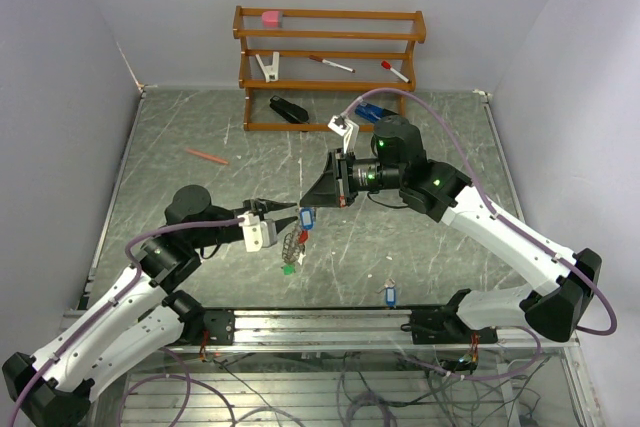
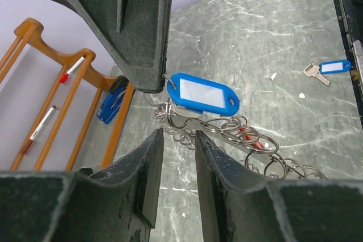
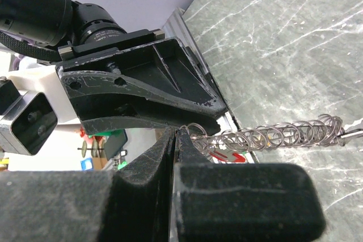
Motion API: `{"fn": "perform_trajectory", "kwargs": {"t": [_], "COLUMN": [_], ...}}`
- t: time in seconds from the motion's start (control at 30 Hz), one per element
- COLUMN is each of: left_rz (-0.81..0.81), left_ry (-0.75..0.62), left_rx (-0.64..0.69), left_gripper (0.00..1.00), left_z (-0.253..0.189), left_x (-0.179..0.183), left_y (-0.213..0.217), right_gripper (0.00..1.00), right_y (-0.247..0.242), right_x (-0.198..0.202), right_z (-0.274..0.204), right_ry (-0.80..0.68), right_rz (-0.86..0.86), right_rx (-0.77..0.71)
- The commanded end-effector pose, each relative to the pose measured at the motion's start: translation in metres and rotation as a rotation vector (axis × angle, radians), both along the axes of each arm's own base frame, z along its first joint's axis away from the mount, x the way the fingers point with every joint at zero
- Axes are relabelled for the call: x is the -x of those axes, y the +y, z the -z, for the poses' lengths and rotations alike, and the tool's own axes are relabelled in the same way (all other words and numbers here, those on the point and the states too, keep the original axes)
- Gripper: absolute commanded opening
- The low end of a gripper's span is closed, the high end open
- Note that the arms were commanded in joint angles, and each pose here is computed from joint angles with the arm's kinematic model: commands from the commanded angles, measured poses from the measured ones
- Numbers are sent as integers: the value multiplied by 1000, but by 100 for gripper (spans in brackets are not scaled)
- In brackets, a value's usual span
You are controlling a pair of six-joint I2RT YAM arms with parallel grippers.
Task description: Put the keys on the keyring
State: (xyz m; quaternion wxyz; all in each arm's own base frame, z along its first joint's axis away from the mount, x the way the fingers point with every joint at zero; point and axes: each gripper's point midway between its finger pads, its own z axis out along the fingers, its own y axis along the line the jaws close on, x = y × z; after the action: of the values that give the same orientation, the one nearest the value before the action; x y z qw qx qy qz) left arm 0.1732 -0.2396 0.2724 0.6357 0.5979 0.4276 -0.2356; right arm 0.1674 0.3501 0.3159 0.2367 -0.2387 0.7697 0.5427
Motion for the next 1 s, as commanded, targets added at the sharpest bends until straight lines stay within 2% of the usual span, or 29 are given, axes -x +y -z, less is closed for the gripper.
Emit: {"fn": "perform_trajectory", "kwargs": {"t": [0.0,0.3,0.63,0.83,0.97], "left_rz": [6,37,33,39,56], "left_ry": [-32,-15,-13,-29,-56], "left_rx": [48,58,38,14,-26], "left_gripper": [39,28,25,8,7], "left_z": [-27,-30,-24,-22,-21], "left_x": [1,5,4,4,4], "left_y": [-1,-5,-4,-4,-3], "right_gripper": [0,0,0,0,0], "right_y": [0,1,1,-1,0], "right_x": [1,1,1,2,1], "right_z": [-17,-15,-19,-15,-16], "right_ry": [-48,-46,-53,-46,-47], "right_rz": [-13,-13,-15,-12,-10], "right_rx": [-64,-65,-68,-63,-63]}}
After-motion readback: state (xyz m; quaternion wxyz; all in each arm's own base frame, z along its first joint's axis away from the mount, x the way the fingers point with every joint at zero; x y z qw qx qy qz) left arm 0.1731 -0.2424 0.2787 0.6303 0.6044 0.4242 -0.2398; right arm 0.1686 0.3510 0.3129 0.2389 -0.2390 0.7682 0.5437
